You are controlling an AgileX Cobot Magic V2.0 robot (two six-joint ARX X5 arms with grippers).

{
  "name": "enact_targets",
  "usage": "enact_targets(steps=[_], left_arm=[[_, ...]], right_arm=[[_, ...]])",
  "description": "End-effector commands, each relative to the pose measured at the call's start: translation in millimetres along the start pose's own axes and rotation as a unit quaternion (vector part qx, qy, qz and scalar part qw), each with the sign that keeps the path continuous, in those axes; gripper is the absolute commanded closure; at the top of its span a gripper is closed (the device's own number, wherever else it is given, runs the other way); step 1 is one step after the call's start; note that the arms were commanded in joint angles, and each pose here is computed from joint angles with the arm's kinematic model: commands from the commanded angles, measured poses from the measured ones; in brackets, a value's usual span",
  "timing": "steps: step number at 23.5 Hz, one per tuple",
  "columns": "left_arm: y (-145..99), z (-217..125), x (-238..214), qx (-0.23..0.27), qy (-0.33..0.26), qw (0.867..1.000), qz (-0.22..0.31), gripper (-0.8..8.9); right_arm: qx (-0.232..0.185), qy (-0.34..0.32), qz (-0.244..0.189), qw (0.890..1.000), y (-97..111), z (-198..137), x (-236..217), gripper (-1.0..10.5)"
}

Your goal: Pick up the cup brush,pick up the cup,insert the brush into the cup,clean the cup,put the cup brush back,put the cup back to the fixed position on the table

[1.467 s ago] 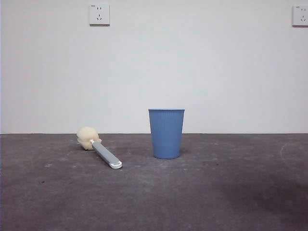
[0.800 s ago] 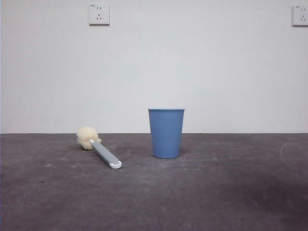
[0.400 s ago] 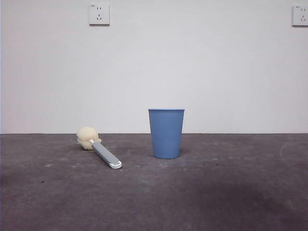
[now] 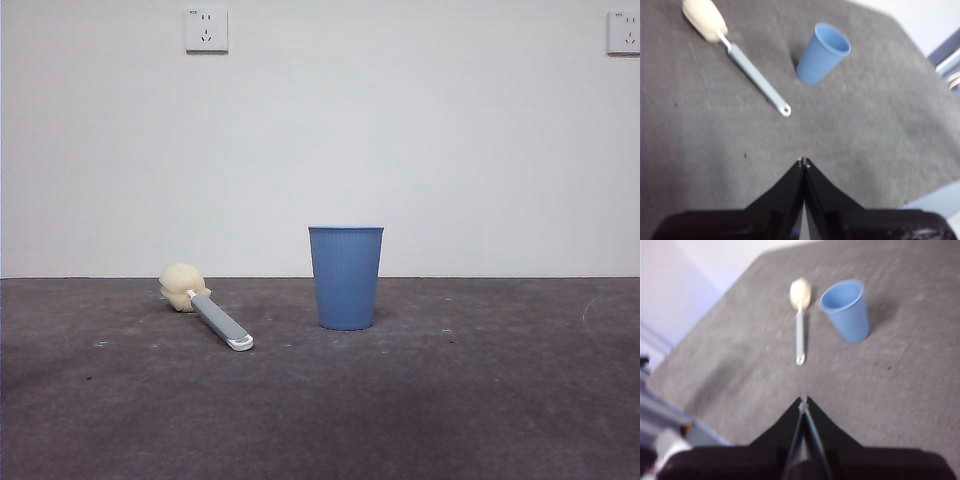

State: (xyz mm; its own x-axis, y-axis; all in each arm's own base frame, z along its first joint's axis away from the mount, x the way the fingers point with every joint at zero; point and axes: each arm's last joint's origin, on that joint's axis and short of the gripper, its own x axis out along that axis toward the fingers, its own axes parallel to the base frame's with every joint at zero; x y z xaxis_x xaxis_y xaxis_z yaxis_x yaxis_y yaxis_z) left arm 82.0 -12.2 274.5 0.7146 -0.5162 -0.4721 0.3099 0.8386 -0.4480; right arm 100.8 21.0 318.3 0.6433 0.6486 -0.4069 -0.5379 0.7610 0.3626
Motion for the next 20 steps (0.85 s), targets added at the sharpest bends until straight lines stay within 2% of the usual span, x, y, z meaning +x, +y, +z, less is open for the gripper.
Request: enact_targets(steps=[1,5,7,8,9,10,11,12,20], left_arm=[[-2.6,4.3,-2.5,0.036,0.027,0.999,0.0,8.2],[-5.0,8.5,-5.3,0.037,0.056,0.998,0.006,8.2],[-4.9,9.8,-4.8,0.036,0.059,0.998,0.006,8.12],[-4.4,10.2,-4.0,0.034,0.061,0.998,0.007,7.8],[-3.9,10.6,-3.1,0.03,0.063,0.998,0.007,6.83],[-3.5,10.9,-2.3,0.026,0.066,0.997,0.007,5.16],[-3.1,11.2,-1.7,0.02,0.067,0.998,0.008,3.9],[-3.0,11.4,-1.4,0.013,0.067,0.998,0.008,3.32],[-3.5,26.1,16.5,-0.009,0.077,0.997,-0.022,3.36]], right_arm=[[-0.05,0.036,0.018,0.998,3.3,2.5,1.7,9.6],[-0.056,0.072,0.031,0.995,4.0,0.0,7.5,9.6],[-0.056,0.075,0.035,0.995,4.7,-0.3,8.5,9.0],[-0.057,0.076,0.036,0.995,5.1,-0.3,8.6,8.0],[-0.057,0.076,0.036,0.995,5.1,-0.3,8.7,6.9],[-0.057,0.076,0.036,0.995,5.1,-0.3,8.7,5.3],[-0.056,0.076,0.034,0.995,5.0,-0.3,8.7,4.5],[-0.056,0.076,0.031,0.995,4.8,-0.4,8.7,4.1],[-0.054,0.079,0.013,0.995,3.3,-0.1,9.7,4.1]])
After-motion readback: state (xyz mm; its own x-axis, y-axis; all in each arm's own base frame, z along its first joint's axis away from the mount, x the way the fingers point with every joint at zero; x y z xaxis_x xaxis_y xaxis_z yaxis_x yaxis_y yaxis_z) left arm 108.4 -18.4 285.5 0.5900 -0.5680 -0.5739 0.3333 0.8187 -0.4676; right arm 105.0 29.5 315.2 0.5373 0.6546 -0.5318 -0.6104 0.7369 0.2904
